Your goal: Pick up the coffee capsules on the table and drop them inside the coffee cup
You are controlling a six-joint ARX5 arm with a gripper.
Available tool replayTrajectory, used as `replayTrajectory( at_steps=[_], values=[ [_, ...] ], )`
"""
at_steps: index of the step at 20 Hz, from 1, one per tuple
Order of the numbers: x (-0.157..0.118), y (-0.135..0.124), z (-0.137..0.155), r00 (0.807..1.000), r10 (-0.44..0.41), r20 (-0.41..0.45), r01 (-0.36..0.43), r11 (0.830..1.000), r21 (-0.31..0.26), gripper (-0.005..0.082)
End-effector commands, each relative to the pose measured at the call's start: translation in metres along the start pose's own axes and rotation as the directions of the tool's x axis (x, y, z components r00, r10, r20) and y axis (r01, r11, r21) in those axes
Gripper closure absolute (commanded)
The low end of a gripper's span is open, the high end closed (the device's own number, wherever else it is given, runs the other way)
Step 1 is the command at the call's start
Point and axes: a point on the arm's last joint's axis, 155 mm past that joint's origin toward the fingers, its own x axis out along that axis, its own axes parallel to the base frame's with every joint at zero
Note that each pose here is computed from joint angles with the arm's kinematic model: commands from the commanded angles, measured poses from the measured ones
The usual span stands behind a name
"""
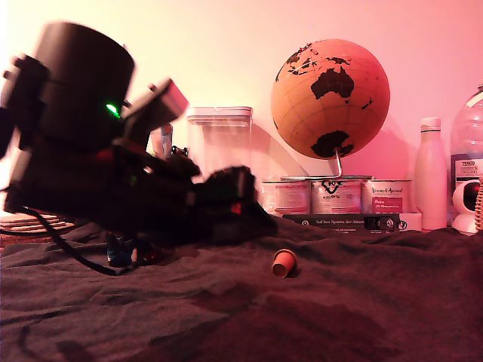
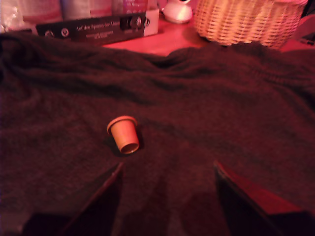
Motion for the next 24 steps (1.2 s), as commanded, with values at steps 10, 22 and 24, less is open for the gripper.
replayTrajectory(
  at_steps=[10, 22, 24],
  values=[
    [0.028, 0.01, 0.004, 1.0, 0.024, -0.015, -0.024, 1.0, 0.016, 0.0241],
    [0.067, 0.019, -0.002, 0.997, 0.042, -0.062, -0.04, 0.999, 0.024, 0.0241],
    [0.073, 0.02, -0.003, 0.996, 0.044, -0.073, -0.043, 0.999, 0.024, 0.0241]
  ],
)
